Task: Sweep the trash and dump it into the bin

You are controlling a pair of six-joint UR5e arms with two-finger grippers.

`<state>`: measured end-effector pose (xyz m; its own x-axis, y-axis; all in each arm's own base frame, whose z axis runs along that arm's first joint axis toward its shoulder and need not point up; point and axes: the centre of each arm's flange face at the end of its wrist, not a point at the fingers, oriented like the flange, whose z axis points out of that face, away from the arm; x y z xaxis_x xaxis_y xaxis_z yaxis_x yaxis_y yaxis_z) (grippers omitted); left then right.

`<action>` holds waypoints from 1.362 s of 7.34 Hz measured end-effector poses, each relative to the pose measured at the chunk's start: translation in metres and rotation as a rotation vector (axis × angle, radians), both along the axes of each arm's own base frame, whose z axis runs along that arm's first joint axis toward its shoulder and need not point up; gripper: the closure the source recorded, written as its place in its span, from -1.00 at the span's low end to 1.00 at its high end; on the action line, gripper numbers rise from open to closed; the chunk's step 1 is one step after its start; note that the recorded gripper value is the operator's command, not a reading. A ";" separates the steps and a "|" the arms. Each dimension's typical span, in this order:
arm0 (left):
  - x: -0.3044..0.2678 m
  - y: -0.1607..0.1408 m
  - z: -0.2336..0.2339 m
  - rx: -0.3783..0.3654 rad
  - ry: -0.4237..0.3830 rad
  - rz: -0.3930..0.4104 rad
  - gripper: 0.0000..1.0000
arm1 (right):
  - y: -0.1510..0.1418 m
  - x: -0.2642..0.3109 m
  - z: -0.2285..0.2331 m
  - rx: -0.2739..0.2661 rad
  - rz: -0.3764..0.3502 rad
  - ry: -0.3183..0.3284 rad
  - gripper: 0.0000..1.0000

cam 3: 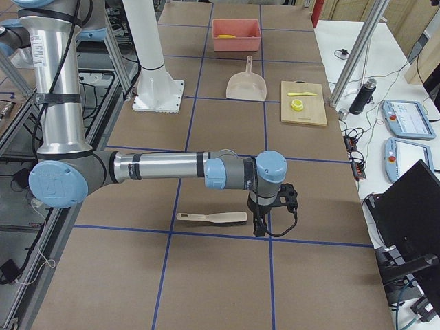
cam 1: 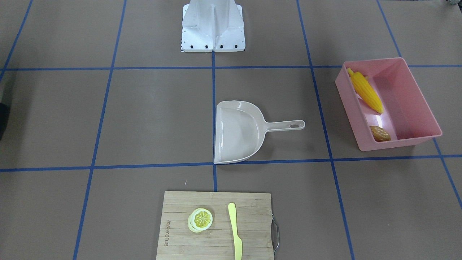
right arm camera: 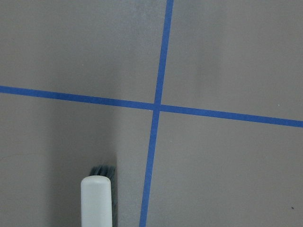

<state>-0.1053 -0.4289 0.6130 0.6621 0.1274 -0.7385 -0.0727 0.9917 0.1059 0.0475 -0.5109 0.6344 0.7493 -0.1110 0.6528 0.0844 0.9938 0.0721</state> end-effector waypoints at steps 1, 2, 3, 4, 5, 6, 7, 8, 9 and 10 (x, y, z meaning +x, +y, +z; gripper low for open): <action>0.000 0.000 0.000 0.001 0.001 0.000 -0.97 | 0.003 0.000 0.006 -0.002 0.000 0.001 -1.00; 0.000 -0.001 -0.001 0.002 0.001 0.000 -0.97 | 0.004 0.000 0.010 -0.006 0.001 0.002 -1.00; 0.000 -0.001 -0.001 0.002 0.001 0.001 -0.97 | 0.002 0.001 0.011 0.006 0.001 0.007 -1.00; 0.001 -0.001 -0.001 0.002 0.001 0.001 -0.97 | 0.001 0.001 0.012 0.036 0.002 0.015 -1.00; 0.001 -0.001 -0.001 0.003 0.001 0.001 -0.97 | 0.000 0.002 0.020 0.065 0.002 0.019 -1.00; 0.001 -0.001 -0.002 0.004 0.001 0.001 -0.97 | -0.001 0.002 0.033 0.092 0.000 0.020 -1.00; 0.001 -0.002 -0.002 0.006 0.001 0.001 -0.97 | -0.001 0.002 0.045 0.133 -0.002 0.022 -1.00; 0.000 -0.003 -0.004 0.008 0.001 0.001 -0.97 | 0.000 0.002 0.050 0.168 -0.002 0.023 -1.00; 0.000 -0.004 -0.004 0.010 0.002 0.001 -0.97 | 0.001 0.002 0.053 0.179 0.000 0.021 -1.00; 0.001 -0.005 -0.005 0.011 0.004 0.001 -0.97 | 0.003 0.002 0.056 0.173 0.002 0.018 -1.00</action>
